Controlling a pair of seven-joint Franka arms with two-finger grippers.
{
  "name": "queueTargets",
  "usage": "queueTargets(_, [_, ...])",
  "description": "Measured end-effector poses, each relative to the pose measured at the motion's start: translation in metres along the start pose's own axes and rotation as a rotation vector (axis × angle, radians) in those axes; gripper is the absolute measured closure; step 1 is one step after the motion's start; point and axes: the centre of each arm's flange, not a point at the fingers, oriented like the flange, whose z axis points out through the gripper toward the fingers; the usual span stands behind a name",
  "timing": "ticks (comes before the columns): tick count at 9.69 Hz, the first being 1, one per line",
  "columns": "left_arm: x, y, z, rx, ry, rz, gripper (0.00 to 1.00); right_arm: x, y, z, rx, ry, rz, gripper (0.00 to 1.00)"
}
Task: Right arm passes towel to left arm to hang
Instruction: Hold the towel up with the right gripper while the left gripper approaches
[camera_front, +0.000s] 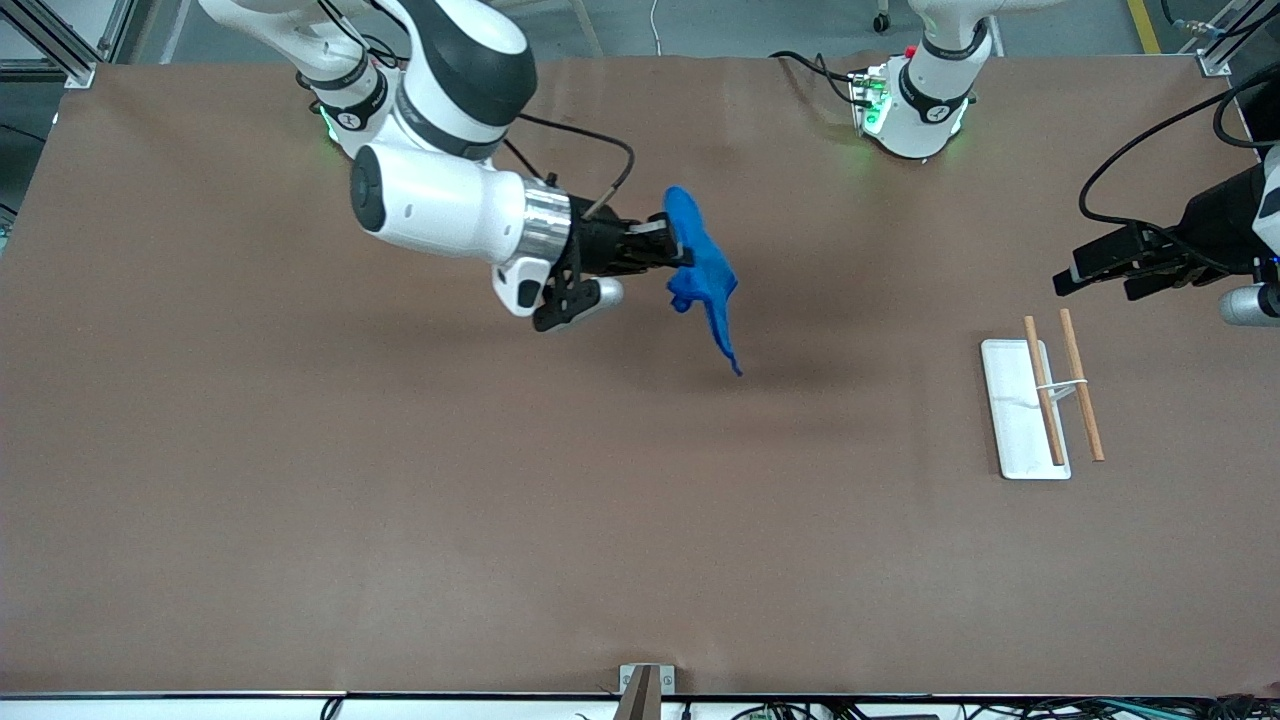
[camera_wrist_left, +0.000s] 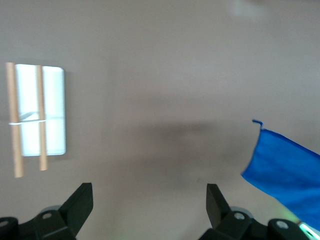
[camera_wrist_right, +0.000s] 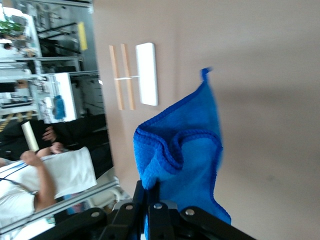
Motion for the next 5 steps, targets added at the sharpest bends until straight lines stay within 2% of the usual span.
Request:
queueTargets(3, [0.0, 0.002, 0.051, -0.235, -0.097, 0.048, 0.0, -0.023, -0.037, 0.03, 0.123, 0.045, 0.013, 0.96])
queueTargets(5, [-0.005, 0.002, 0.09, -0.397, -0.151, 0.091, 0.0, -0.028, -0.052, 0.031, 0.193, 0.055, 0.056, 0.96])
